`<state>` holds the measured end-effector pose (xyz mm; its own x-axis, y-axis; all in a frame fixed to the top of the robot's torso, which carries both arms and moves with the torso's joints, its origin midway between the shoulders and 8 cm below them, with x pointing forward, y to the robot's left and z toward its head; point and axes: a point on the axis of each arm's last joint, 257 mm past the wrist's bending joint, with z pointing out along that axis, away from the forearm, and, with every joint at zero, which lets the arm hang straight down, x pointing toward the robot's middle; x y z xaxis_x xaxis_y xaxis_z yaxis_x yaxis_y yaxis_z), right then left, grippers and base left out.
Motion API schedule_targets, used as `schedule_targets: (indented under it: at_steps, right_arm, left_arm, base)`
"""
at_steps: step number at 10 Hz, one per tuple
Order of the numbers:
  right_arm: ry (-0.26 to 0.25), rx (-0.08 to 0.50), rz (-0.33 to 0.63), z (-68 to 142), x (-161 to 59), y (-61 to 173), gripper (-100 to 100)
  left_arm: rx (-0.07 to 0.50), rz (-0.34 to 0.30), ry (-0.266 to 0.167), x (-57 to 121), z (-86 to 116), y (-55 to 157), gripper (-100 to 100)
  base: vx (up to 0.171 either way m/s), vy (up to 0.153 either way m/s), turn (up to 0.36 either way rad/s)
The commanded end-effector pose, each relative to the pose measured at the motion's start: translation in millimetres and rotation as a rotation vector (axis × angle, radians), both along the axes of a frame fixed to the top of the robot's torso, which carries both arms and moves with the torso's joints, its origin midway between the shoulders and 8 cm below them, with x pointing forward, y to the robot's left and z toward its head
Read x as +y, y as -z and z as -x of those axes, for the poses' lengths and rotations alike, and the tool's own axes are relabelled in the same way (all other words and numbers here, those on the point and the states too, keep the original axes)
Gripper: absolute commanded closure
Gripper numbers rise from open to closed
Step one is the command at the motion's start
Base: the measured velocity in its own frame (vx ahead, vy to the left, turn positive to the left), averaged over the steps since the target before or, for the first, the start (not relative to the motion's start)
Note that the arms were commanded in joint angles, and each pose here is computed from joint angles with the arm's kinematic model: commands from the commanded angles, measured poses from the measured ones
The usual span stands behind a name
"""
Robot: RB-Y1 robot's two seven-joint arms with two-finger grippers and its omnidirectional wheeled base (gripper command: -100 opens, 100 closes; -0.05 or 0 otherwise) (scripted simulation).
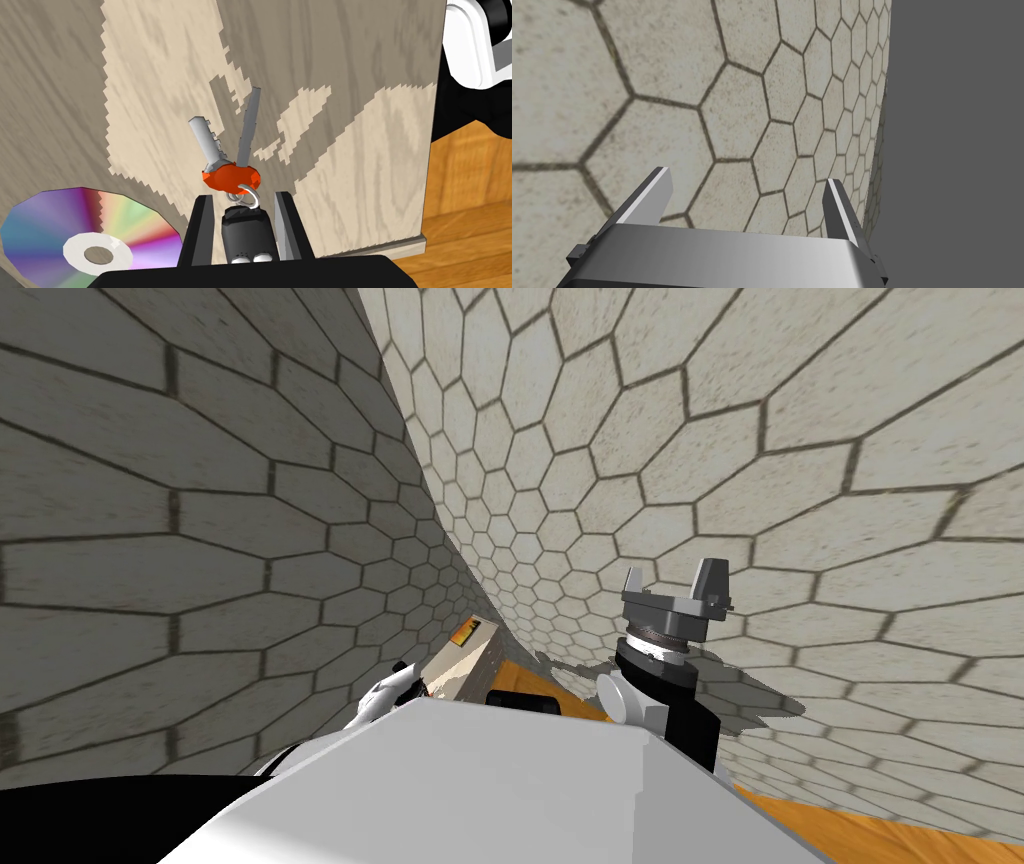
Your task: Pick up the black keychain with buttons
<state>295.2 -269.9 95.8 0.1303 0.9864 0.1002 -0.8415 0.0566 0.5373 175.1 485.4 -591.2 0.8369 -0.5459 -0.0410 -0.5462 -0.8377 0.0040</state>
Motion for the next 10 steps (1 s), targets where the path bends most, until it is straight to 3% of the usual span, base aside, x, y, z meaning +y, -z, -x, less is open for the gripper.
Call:
schedule_targets:
  at_steps: [1,2,3,4,5,6,7,8,9,10]
  right_arm:
    - [0.0,0.0,0.0,0,0,0,0]
    - [0.0,0.0,0.0,0,0,0,0]
    - [0.0,0.0,0.0,0,0,0,0]
    - [0.0,0.0,0.0,0,0,0,0]
    - [0.0,0.0,0.0,0,0,0,0]
    - [0.0,0.0,0.0,0,0,0,0]
    - [0.0,0.0,0.0,0,0,0,0]
    - [0.0,0.0,0.0,0,0,0,0]
    - [0.0,0.0,0.0,0,0,0,0]
    - [0.0,0.0,0.0,0,0,0,0]
  left_arm:
    - [-0.008,-0.003,-0.005,0.4,-1,-3,100]
    - [0.021,0.009,-0.031,-3.9,16,-1,100]
    - [-0.01,-0.004,-0.018,0.0,1,-7,100]
    - [0.009,0.004,-0.04,-3.3,15,-6,100]
    - [-0.009,-0.004,-0.032,-1.1,6,-10,100]
    - [0.014,0.006,-0.056,-5.1,21,-9,100]
    - [-0.005,-0.002,-0.047,-2.8,12,-13,100]
    - [-0.008,-0.004,-0.046,-2.5,11,-14,100]
    - [0.006,0.002,-0.066,-5.7,22,-15,100]
    - [-0.007,-0.003,-0.06,-4.3,16,-18,100]
  base:
    - [-0.015,0.015,-0.048]
    - [-0.014,0.017,-0.109]
    - [-0.018,0.014,-0.029]
    - [-0.018,0.01,-0.083]
    - [-0.013,0.011,-0.049]
    - [-0.011,0.016,-0.109]
    - [-0.014,0.018,-0.044]
    - [-0.006,0.006,0.002]
    - [-0.007,0.009,-0.106]
    - [-0.011,0.01,-0.052]
